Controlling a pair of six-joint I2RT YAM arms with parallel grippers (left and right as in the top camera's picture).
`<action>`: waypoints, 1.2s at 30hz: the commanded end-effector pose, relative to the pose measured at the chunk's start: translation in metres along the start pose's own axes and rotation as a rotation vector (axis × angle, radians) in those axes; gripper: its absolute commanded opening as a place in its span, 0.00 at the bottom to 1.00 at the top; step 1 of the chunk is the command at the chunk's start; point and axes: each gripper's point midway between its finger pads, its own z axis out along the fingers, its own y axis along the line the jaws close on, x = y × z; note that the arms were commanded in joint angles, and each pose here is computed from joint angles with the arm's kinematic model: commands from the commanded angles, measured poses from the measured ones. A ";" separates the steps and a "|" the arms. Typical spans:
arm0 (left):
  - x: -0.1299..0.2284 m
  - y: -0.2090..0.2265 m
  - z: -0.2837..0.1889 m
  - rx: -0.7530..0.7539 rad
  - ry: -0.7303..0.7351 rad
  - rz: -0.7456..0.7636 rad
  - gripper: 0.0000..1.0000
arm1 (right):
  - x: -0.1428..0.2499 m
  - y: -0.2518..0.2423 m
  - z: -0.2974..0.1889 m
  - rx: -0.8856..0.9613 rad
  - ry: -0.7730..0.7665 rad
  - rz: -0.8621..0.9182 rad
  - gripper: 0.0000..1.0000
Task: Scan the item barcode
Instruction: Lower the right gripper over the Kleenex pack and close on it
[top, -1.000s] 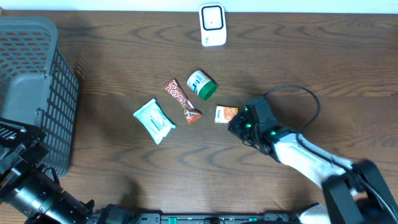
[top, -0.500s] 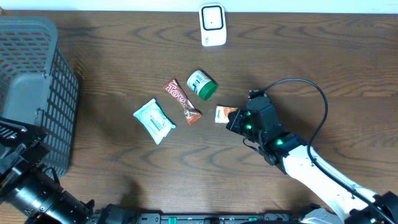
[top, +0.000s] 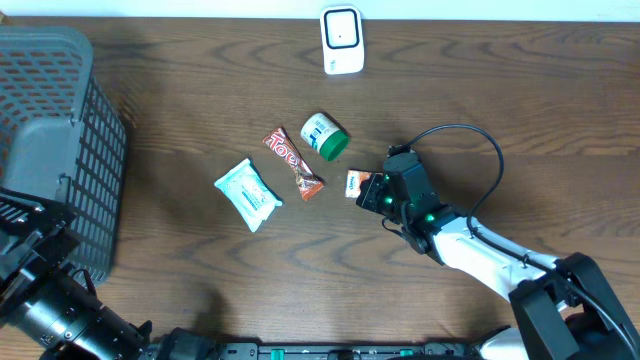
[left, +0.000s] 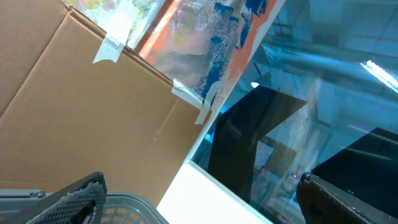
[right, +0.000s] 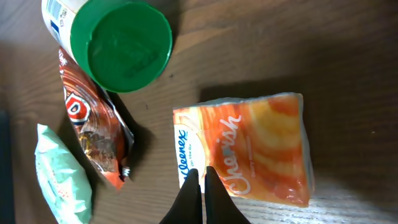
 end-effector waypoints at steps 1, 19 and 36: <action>-0.008 0.004 -0.001 -0.008 -0.014 -0.005 0.98 | -0.005 -0.004 0.001 0.016 -0.015 -0.011 0.01; -0.008 0.004 -0.001 -0.008 -0.015 -0.005 0.98 | -0.010 -0.010 0.005 0.045 -0.046 -0.011 0.01; -0.008 0.004 -0.001 -0.008 -0.015 -0.005 0.98 | 0.004 -0.021 0.023 0.078 0.022 0.013 0.01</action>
